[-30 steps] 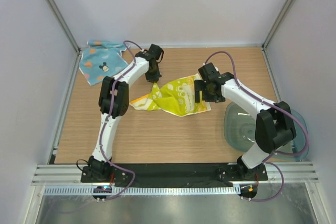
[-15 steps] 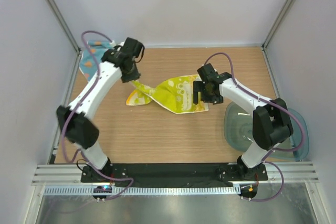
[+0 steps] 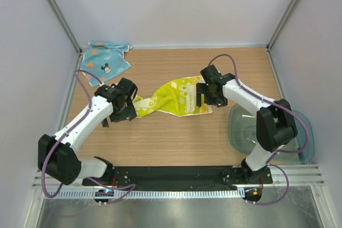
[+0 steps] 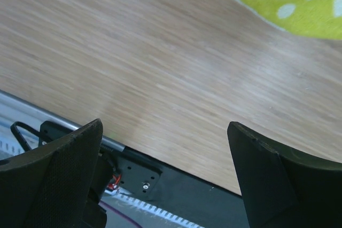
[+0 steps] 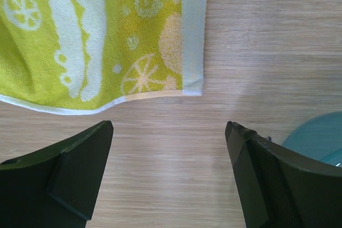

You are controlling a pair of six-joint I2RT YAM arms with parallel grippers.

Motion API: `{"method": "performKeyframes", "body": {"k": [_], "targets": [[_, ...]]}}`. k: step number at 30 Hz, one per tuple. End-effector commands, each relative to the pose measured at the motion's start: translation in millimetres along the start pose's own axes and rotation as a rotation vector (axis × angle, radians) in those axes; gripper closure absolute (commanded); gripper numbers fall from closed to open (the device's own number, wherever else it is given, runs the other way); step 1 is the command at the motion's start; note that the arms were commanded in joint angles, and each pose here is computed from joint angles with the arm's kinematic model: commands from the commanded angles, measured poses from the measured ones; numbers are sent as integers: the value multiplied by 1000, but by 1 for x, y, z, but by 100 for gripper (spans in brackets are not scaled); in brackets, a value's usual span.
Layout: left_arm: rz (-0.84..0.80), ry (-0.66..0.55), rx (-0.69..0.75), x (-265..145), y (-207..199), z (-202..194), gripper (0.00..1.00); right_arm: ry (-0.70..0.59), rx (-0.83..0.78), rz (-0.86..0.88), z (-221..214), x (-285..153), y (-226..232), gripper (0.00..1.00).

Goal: Roll the towels
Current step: Flatten the towel

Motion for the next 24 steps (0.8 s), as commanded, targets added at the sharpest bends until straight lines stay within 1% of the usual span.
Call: {"method": "performKeyframes", "body": {"k": [1, 2, 5, 7, 9, 10, 13, 15, 16, 21, 22, 24], "targets": [[-16, -113, -61, 3, -19, 35, 0, -1, 3, -8, 7, -2, 2, 6], [-31, -135, -59, 7, -24, 43, 0, 2, -2, -14, 6, -1, 2, 5], [-59, -125, -70, 24, -38, 61, 0, 34, -4, -35, 4, 8, -2, 6], [-83, -110, -78, 35, -40, 69, 0, 44, 15, -23, 5, 14, -5, 8], [-98, -105, -88, 48, -43, 76, 0, 58, 36, -21, 7, 19, -8, 12], [-105, -80, -111, 55, -39, 79, 0, 60, 40, -22, 7, 21, -9, 13], [-138, -52, -137, 70, -36, 83, 2, 60, 60, -30, 11, 29, -13, 23], [-150, -53, -140, 76, -38, 84, 2, 81, 70, -32, 11, 37, -16, 27], [-151, -51, -144, 77, -37, 84, 2, 89, 69, -28, 10, 39, -15, 31], [-136, -19, -147, 94, -42, 76, 3, 120, 75, -29, 5, 55, -16, 36], [-140, -21, -155, 96, -43, 77, 4, 133, 77, -34, 3, 59, -17, 41], [-137, -17, -159, 100, -44, 76, 4, 134, 79, -33, 3, 62, -16, 43]]}}
Point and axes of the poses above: each gripper's point midway between its finger pads, its own x axis out along the fingers, its own y axis along the line the jaws close on, z = x × y, the point moved 9 cm from there along -x, back along the fingers, and after that the axes turned 6 degrees about x, right-handed, at the moved point
